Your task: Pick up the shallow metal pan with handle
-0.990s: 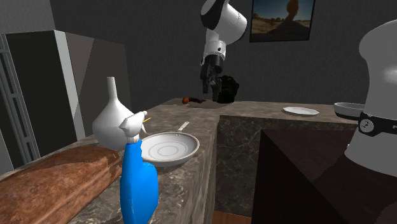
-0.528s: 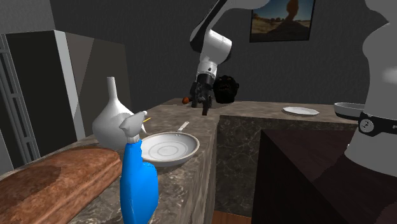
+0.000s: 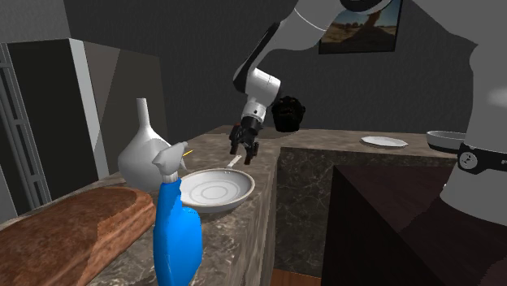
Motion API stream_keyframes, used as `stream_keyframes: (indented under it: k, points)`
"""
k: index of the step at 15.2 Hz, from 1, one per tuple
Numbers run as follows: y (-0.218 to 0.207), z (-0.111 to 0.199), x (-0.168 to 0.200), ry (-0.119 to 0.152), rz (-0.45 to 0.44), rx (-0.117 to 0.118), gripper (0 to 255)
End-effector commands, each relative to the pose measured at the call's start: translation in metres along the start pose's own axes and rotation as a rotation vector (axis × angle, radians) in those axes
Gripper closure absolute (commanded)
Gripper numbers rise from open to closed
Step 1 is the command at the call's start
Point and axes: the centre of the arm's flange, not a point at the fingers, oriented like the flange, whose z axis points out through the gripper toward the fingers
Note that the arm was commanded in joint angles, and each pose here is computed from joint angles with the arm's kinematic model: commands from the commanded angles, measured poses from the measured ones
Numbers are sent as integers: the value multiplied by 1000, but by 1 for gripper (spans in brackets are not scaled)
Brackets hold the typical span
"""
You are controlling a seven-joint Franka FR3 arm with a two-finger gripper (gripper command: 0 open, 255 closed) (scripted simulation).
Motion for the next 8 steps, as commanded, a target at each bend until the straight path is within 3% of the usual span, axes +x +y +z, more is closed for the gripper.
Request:
stream_keyframes:
  k: [1, 8]
  points:
    - [11, 9, 7, 3, 5, 13, 0]
    - [33, 36, 12, 3, 5, 13, 0]
